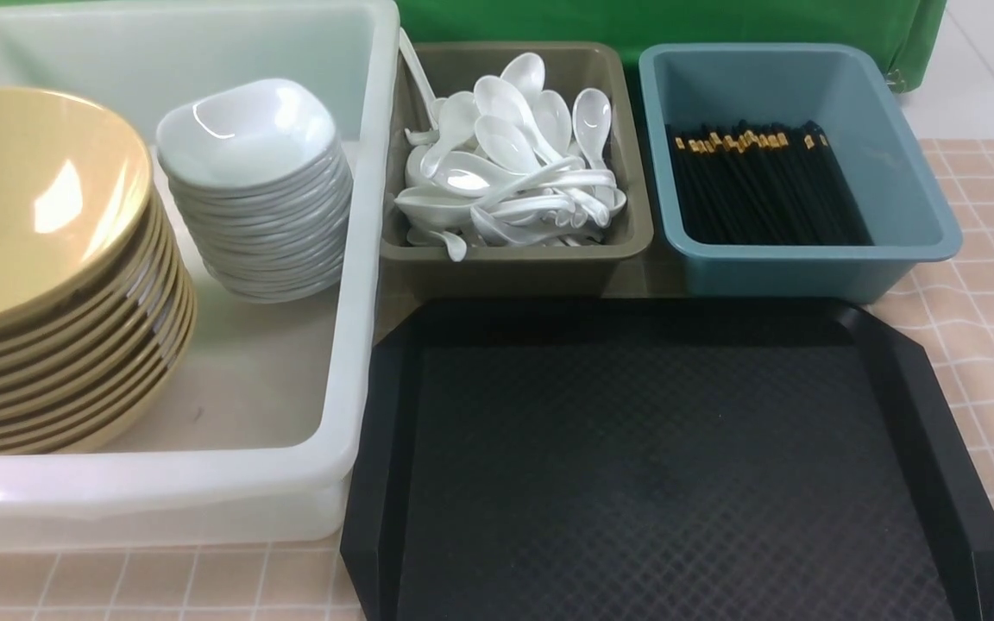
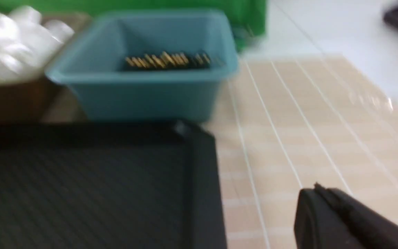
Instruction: On brown table put chopsticks spoon bowls plates into blue grey white boxes.
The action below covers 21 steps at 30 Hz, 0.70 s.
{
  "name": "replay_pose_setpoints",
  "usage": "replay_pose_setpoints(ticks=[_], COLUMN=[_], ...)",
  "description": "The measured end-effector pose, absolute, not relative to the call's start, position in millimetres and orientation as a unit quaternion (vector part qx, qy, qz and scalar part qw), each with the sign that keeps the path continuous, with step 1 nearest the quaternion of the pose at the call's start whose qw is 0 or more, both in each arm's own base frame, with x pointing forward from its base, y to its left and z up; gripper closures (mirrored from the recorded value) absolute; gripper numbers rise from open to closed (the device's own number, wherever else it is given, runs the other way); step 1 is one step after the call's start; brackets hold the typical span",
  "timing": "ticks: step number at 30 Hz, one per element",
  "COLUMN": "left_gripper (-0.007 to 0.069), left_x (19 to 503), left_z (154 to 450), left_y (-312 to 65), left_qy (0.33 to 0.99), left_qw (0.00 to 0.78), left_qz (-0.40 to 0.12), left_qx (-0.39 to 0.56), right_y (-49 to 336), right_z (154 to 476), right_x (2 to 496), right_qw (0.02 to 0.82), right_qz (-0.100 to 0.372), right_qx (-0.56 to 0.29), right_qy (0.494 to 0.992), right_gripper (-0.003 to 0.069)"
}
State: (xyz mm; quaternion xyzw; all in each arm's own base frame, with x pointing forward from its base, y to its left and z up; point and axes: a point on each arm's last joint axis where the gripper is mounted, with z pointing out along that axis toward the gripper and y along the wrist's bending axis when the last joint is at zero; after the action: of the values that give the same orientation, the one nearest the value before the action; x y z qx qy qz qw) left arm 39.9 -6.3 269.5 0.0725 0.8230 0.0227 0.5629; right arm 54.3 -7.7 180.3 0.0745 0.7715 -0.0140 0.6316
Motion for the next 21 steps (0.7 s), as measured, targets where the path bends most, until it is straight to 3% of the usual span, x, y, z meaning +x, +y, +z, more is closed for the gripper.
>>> replay_pose_setpoints(ticks=[21], left_gripper=[0.0624], left_x=[39.7], left_z=[269.5], left_y=[-6.3], left_qy=[0.823], left_qw=[0.563], left_qz=[0.023], left_qx=[0.073], right_y=[-8.8], right_z=[176.6], right_x=[53.4], right_qw=[0.616], right_qz=[-0.028], right_qx=[0.073], right_qy=[0.784], right_gripper=[0.062])
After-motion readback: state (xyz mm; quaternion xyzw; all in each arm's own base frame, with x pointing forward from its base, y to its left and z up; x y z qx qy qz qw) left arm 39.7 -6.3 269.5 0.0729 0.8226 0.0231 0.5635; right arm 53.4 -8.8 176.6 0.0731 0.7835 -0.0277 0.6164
